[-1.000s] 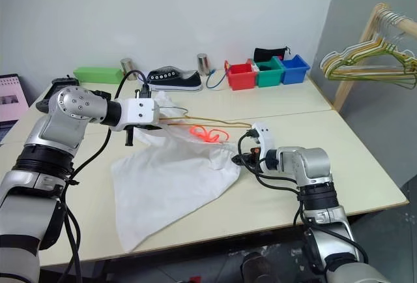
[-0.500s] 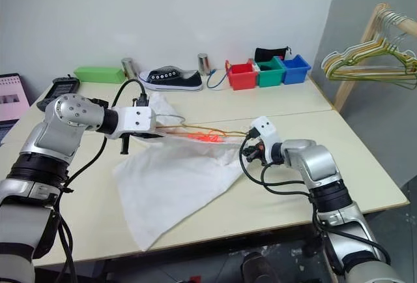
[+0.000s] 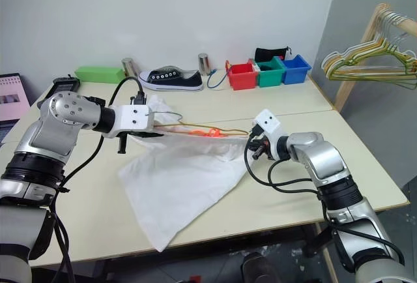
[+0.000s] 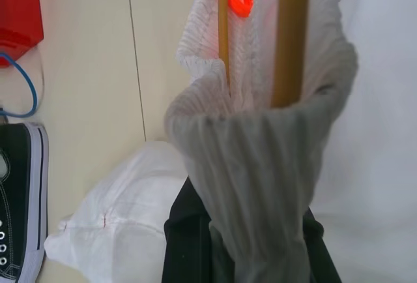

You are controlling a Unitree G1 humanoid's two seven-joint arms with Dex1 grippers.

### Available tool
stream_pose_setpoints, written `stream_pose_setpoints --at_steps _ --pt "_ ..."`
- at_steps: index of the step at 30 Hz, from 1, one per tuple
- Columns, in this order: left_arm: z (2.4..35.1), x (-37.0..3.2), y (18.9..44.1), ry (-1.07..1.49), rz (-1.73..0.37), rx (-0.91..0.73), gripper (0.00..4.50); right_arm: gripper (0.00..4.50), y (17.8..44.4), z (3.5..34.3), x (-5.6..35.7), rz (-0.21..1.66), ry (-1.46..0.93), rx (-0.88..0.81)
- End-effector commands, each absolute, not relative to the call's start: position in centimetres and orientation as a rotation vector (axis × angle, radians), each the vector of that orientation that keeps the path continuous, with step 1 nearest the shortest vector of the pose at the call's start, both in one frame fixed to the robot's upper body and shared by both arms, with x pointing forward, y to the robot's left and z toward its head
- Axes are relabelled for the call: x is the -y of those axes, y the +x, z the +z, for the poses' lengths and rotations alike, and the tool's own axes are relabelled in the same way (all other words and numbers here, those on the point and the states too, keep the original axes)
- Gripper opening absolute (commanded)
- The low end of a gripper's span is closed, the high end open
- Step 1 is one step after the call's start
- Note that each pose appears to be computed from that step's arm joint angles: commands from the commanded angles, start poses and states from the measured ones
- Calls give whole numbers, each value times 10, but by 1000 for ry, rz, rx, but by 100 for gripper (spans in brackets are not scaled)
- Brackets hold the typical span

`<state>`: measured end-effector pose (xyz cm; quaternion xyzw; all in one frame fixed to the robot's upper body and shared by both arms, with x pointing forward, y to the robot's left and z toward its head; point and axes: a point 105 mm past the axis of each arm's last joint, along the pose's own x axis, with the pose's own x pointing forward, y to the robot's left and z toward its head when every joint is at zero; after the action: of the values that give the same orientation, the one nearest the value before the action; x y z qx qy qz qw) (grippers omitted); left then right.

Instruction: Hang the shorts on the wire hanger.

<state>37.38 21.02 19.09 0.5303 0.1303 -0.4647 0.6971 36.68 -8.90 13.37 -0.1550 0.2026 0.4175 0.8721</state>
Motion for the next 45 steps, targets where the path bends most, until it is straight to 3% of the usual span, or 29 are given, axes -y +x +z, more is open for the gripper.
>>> stream_pose_setpoints --at_steps 1,15,28,35,39,45 --pt "218 -206 377 1193 -997 -186 0 8 372 131 98 837 -349 -423" --pt "205 -209 368 1175 -1050 -249 0 8 383 133 120 783 -366 -435" --pt "192 -225 364 1241 -1049 -350 0 8 374 143 123 785 -388 -413" --pt "179 -235 365 1304 -1041 -413 0 8 361 171 117 806 -401 -358" --pt "172 -232 373 1355 -1018 -404 0 8 358 208 100 821 -441 -243" --pt "178 -186 394 1259 -987 -223 0 8 346 247 50 903 -430 -89"
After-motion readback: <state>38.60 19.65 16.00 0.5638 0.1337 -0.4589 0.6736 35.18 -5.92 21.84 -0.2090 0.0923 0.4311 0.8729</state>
